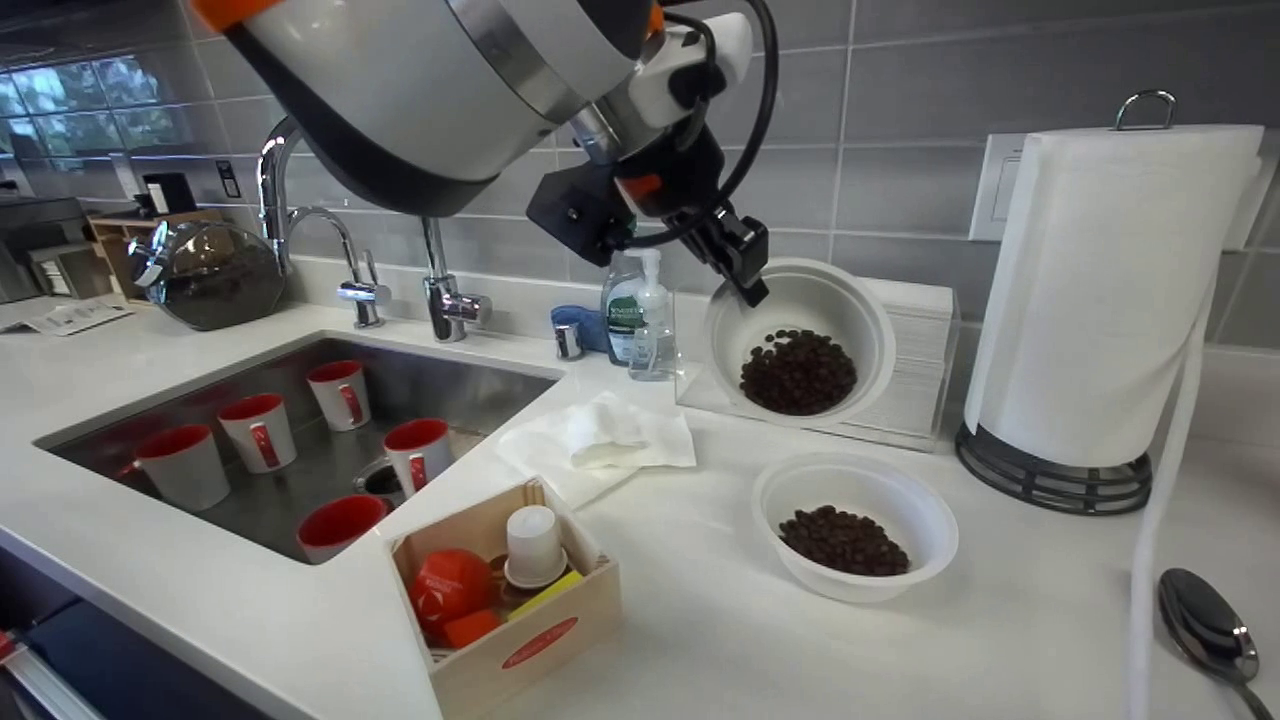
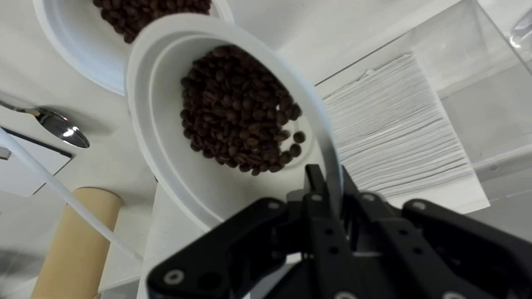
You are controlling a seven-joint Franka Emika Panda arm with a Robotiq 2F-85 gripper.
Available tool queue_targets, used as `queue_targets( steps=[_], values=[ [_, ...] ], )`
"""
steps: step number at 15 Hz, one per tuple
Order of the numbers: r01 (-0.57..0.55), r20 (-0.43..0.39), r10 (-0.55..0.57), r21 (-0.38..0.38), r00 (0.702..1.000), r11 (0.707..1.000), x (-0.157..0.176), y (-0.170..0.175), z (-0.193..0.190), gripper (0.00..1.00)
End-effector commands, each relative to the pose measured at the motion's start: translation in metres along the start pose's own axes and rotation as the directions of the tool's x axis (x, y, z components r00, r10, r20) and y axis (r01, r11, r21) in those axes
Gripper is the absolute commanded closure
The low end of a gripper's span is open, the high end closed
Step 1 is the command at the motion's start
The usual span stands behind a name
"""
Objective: Pick up the orange ball and small white cup, put them in the wooden box, pour the contents of the left plate into the right plate
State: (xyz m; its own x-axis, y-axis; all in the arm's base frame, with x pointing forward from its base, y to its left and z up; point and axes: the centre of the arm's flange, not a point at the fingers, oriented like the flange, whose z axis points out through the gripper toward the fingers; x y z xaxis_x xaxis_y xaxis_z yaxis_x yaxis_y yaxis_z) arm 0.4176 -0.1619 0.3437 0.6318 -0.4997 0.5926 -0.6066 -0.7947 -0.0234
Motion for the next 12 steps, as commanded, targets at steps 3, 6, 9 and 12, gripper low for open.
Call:
queue_targets(
  steps=[3, 6, 9, 12],
  values=[
    [-0.061, -0.093, 0.055, -0.058, 0.994, 0.996, -0.024, 0.006, 0.018, 1.0],
    [-0.092, -0.081, 0.085, -0.078, 0.993, 0.993, -0.024, 0.018, 0.02, 1.0],
    [-0.081, -0.033, 0.079, -0.058, 0.996, 0.995, -0.013, 0.02, -0.001, 1.0],
    [-0.082, 0.02, 0.083, -0.045, 0.996, 0.996, -0.027, 0.018, 0.014, 1.0]
  ],
)
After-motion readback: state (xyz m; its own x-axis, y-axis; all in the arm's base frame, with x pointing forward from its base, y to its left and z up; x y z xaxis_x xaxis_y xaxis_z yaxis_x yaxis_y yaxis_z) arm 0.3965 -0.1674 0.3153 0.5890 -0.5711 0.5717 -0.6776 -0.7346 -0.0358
